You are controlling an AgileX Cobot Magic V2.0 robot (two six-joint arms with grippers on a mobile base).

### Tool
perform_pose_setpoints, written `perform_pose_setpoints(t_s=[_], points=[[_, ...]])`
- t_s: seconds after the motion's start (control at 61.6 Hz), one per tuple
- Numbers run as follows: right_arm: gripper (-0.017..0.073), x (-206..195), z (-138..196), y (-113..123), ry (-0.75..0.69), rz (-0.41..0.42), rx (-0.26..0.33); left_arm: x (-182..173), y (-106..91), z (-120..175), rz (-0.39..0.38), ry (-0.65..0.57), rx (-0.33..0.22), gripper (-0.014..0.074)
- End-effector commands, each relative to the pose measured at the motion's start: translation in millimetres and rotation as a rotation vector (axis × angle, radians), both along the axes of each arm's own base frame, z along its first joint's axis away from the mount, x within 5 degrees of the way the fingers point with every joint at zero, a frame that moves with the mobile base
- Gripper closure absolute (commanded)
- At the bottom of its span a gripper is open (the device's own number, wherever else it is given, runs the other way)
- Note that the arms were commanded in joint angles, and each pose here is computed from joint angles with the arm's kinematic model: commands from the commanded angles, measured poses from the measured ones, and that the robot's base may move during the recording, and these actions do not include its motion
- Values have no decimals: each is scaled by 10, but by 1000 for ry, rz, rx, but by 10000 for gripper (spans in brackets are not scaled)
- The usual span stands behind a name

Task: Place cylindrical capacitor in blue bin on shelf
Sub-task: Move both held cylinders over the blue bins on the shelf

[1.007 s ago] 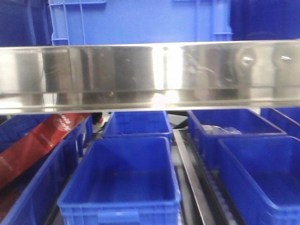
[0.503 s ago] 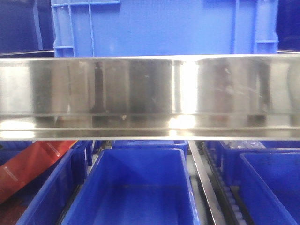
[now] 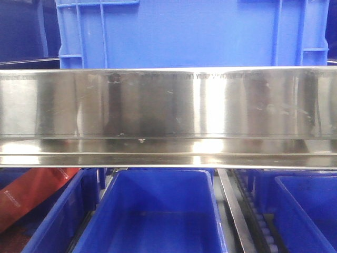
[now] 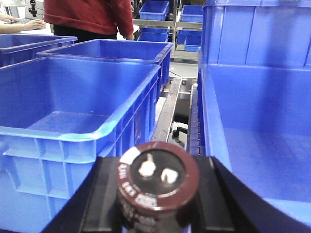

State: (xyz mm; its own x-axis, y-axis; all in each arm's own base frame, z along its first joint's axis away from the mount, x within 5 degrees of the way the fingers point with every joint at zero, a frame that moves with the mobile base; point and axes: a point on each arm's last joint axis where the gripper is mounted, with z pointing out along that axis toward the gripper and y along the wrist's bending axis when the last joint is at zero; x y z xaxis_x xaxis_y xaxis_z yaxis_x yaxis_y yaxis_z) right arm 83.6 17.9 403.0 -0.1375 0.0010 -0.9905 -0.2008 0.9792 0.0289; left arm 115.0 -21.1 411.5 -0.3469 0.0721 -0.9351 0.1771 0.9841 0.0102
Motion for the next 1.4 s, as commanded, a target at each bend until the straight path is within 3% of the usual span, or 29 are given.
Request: perform_pose_setpoints(t_s=[0.0,1.137,1.38], points=[[721,-15,50,-7,-37,-4,-6,-9,-9,43,-7,-32,-13,704],[721,-15,50,-7,-37,-4,-6,-7,-11,53,-8,-42,-17,704],[721,-15,50,-7,-37,-4,-6,74,-45,253,-28,-96,-12,704]])
